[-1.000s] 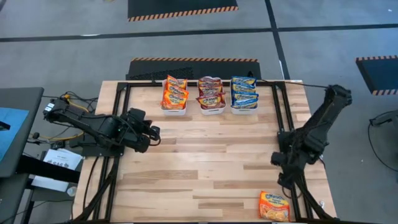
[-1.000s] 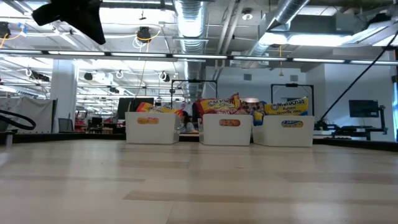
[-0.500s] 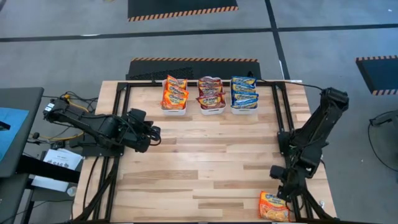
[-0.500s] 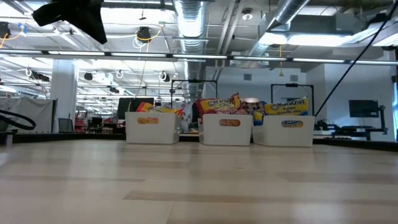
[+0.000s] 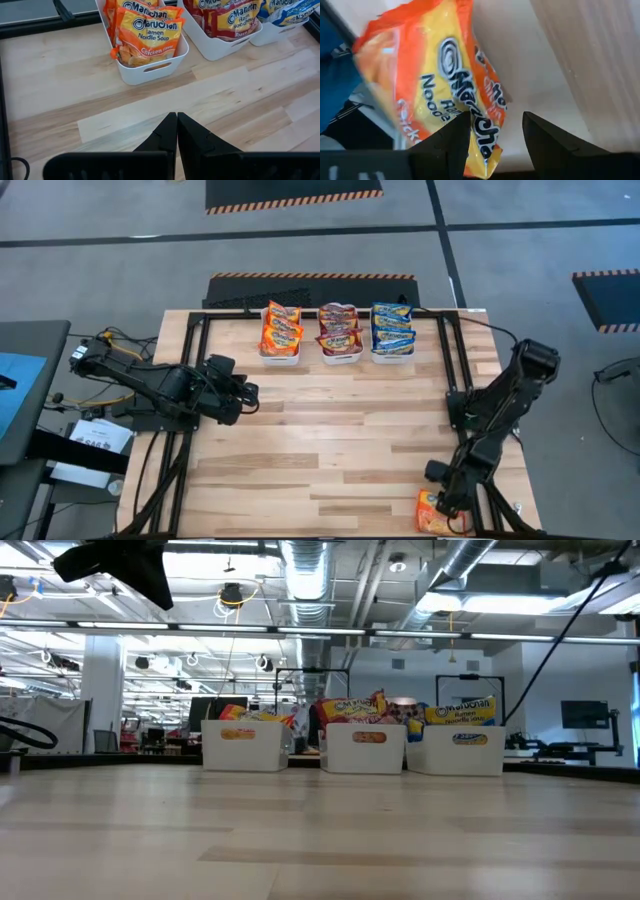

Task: Sort Maruchan noodles
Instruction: Put the orange noodle pack into the left white bin

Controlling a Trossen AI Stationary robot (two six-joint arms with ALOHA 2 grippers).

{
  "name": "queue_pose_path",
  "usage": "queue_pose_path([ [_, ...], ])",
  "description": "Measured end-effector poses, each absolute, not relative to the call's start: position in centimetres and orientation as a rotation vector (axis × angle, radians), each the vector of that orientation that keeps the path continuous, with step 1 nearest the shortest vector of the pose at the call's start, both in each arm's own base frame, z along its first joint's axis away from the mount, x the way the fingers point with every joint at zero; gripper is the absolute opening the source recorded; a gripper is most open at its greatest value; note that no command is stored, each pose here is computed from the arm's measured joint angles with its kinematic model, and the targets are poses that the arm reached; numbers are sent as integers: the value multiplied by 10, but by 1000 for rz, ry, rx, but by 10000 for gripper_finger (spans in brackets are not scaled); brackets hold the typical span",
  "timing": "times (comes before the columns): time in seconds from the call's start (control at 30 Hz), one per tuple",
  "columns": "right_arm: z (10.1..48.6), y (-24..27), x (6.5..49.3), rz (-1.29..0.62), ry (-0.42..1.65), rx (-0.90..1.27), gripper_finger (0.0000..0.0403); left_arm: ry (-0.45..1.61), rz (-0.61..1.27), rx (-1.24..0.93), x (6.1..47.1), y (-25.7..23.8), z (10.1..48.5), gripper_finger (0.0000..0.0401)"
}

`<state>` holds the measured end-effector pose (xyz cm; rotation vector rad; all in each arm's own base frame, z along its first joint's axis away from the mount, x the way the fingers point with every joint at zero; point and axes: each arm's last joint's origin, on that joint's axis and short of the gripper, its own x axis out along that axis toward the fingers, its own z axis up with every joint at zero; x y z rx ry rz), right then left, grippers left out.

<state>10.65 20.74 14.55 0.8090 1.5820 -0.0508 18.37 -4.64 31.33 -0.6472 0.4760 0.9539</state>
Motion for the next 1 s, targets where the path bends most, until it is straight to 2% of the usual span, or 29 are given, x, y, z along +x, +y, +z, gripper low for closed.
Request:
queue_pose_path([
  [0.17,132,213,109,-73,1626,791,202,470,951,-653,184,-47,314,0],
  [0.27,126,215,110,-87,1651,787,182,473,946,-659,185,-47,314,0],
  [0.37,124,216,111,-110,1658,806,138,485,940,-667,185,-47,313,0],
  [0.57,127,213,116,-116,1647,852,20,492,937,-670,185,-47,313,0],
  [0.87,144,218,137,-39,1544,823,6,523,925,-722,184,-48,312,0],
  [1.0,163,216,153,-74,1482,724,6,516,928,-733,184,-48,312,0],
])
